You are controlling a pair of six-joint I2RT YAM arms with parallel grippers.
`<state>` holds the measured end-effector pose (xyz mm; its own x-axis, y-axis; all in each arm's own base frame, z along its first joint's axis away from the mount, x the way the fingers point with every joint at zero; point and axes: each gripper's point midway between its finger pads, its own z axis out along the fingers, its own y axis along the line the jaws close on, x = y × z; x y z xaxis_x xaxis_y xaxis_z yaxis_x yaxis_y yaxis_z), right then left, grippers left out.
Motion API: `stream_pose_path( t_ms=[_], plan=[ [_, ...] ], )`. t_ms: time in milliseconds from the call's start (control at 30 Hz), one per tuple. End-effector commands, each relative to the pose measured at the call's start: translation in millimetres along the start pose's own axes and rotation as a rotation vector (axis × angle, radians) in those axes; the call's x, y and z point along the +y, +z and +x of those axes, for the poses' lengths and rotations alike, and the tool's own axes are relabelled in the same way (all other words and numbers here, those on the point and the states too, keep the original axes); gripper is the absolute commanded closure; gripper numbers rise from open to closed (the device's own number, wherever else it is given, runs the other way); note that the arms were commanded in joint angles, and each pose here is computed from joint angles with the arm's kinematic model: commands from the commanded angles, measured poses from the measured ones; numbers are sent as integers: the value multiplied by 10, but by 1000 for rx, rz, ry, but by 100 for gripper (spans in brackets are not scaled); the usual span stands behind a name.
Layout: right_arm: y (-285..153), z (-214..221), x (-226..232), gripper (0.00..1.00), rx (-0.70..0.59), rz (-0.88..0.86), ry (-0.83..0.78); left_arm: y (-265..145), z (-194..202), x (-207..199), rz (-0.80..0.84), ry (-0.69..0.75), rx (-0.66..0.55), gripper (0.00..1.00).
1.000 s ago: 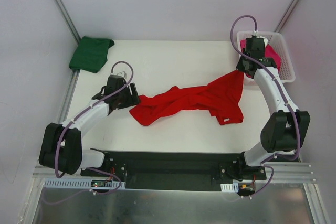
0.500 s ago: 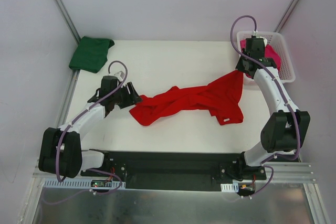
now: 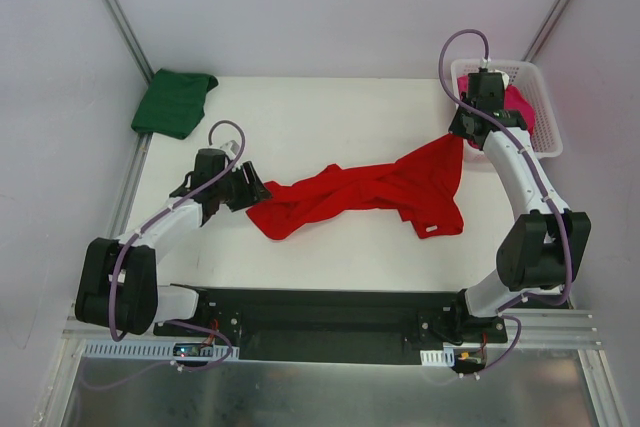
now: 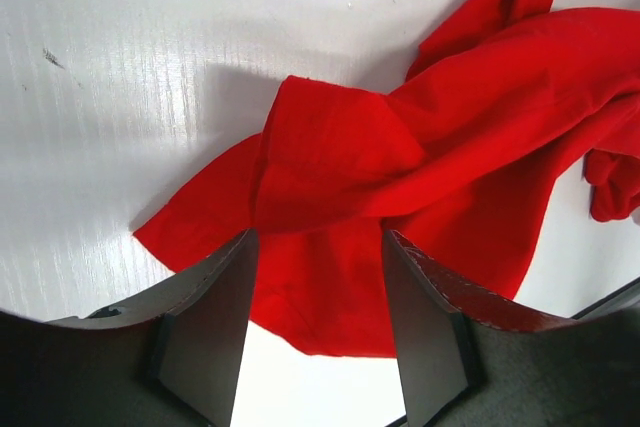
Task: Fold and stack the t-shirts
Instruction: Flatten out the tshirt
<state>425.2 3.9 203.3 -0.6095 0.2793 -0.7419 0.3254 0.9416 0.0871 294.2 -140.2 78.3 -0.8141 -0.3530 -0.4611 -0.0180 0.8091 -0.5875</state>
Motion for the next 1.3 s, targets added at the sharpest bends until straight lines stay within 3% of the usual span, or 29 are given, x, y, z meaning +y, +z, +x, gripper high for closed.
stream_pose_path(
  t_ms=[0,767,967,1267],
  plan=[
    [-73,-145,11,98,-53,-16,27,0,-31,51,-7,11,-22,48],
    [-60,-132,5,98,-49,-13,23,64,-32,159,-52,21,-17,50],
    [-54,-119,15,98,-45,-16,21,81,-67,154,-51,20,-23,66],
    [-47,-117,8,98,-44,-14,20,126,-92,146,-48,20,-21,80]
  ],
)
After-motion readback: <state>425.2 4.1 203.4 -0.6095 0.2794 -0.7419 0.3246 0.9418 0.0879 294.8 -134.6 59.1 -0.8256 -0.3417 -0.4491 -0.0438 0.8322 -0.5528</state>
